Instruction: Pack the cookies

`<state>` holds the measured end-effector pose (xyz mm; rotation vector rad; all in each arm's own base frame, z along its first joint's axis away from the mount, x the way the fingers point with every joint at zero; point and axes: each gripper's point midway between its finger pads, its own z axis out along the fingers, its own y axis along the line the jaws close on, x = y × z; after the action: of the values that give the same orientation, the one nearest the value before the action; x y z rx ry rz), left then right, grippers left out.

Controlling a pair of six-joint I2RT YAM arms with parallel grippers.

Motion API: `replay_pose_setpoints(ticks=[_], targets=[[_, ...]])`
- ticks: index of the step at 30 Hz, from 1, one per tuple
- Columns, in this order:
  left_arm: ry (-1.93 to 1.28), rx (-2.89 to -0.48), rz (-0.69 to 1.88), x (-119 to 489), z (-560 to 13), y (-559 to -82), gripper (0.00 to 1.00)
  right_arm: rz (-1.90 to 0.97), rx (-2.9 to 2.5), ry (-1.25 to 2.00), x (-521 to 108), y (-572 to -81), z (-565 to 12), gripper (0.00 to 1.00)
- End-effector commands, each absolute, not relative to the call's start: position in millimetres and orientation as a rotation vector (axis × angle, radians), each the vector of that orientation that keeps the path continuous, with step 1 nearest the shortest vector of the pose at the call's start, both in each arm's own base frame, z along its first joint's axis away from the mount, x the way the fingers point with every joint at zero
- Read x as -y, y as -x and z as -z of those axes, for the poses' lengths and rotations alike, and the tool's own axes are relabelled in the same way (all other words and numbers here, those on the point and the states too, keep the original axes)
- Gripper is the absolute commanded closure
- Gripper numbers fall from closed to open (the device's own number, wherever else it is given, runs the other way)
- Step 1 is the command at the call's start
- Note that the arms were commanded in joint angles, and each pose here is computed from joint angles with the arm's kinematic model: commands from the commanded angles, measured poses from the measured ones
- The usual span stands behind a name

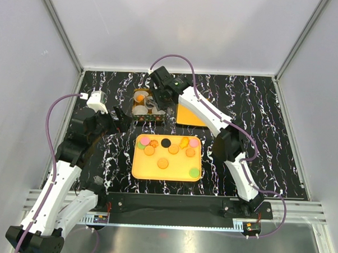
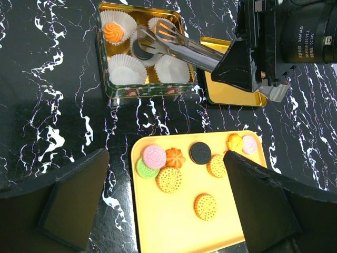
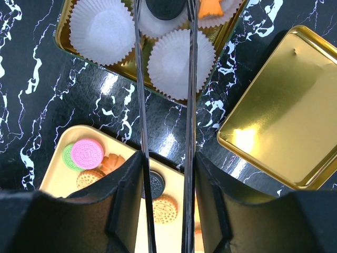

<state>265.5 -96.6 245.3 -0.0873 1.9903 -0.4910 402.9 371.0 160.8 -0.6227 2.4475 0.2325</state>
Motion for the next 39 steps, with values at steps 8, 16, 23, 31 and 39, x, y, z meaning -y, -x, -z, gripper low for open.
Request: replay_pose_setpoints(ticks=[8, 16, 23, 31, 39], targets=[[0.080, -1.937, 0.511, 98, -256, -271, 0.01, -0.287, -2.360, 0.599, -374, -406, -204, 0.50], [0.085, -1.936, 0.504, 97, -257, -271, 0.01, -0.353, -2.344, 0.560, -335, -356, -266, 0.53], [0.082, -1.942, 0.514, 99, -256, -272, 0.01, -0.396, -2.383, 0.556, -293, -270, -279, 0.53], [0.081, -1.943, 0.517, 99, -255, -272, 0.01, -0.350, -2.536, 0.659, -282, -205, -228, 0.53], [0.085, -1.948, 0.512, 98, -254, -273, 0.01, -0.359, -2.620, 0.779, -282, -164, -204, 0.53]])
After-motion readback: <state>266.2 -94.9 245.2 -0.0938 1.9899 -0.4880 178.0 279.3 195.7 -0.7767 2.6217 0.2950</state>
